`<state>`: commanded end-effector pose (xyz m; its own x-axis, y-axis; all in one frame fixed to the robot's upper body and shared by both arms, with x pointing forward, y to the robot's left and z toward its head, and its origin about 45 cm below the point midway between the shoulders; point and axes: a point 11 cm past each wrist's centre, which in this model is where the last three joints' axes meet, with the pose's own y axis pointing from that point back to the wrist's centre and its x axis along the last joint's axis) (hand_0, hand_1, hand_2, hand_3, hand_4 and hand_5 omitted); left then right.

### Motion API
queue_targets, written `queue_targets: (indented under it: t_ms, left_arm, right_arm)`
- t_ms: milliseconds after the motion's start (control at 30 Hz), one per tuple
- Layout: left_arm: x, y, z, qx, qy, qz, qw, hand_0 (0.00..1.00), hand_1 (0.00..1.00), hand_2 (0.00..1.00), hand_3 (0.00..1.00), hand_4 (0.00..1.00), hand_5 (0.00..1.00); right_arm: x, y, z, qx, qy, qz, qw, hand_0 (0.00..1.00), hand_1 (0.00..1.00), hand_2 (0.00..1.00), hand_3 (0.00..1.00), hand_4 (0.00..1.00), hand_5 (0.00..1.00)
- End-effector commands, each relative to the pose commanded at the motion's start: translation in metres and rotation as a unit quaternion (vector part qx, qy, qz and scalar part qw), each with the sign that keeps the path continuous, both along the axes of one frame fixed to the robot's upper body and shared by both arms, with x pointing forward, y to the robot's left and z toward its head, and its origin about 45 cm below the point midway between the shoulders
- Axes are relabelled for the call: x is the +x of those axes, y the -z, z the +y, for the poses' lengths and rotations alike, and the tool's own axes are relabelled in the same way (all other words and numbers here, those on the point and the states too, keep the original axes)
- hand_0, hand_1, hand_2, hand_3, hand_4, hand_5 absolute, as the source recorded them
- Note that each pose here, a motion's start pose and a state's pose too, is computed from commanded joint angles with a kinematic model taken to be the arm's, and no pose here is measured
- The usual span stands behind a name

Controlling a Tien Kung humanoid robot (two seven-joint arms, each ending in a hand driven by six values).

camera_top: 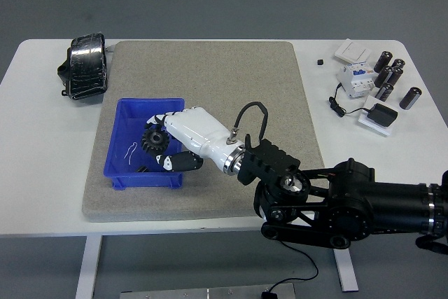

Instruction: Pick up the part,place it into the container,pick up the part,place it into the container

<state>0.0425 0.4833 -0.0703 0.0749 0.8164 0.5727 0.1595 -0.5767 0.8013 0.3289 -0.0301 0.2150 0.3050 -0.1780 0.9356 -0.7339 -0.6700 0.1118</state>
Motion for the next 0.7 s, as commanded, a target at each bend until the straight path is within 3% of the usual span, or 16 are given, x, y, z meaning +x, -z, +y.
queue_targets:
  t_ms: [33, 200, 233, 700]
  left_arm:
    - [0.0000, -0.0001, 0.0001, 0.000, 0.000, 0.000, 1.000, 0.661, 0.640, 0.612, 0.560, 0.737, 0.650]
    - [-0.0006, 0.0000, -0.0002, 0.000, 0.000, 0.003, 1.000, 0.661, 0.640, 0.612, 0.560, 0.737, 0.650]
    - [-0.0008, 0.0001, -0.0005, -0.001, 0.000, 0.003, 1.000, 0.660, 0.640, 0.612, 0.560, 0.738, 0.647]
    - [-0.0022, 0.0007, -0.0020, -0.002, 0.001, 0.009, 1.000, 0.661, 0.640, 0.611, 0.557, 0.742, 0.644]
  right_arm:
    - [0.0002, -0.0003, 0.0003, -0.001, 0.000, -0.001, 1.000, 0.383, 0.647, 0.707, 0.729, 0.591, 0.293]
    - [0.0007, 0.0018, 0.0002, -0.009, 0.001, 0.004, 1.000, 0.383, 0.647, 0.707, 0.729, 0.591, 0.293]
    - [0.0006, 0.0026, 0.0002, -0.011, 0.001, 0.006, 1.000, 0.458, 0.708, 0.819, 0.847, 0.703, 0.341]
    - [-0.0006, 0.0046, 0.0007, -0.012, -0.003, 0.018, 1.000, 0.475, 0.717, 0.846, 0.880, 0.752, 0.364]
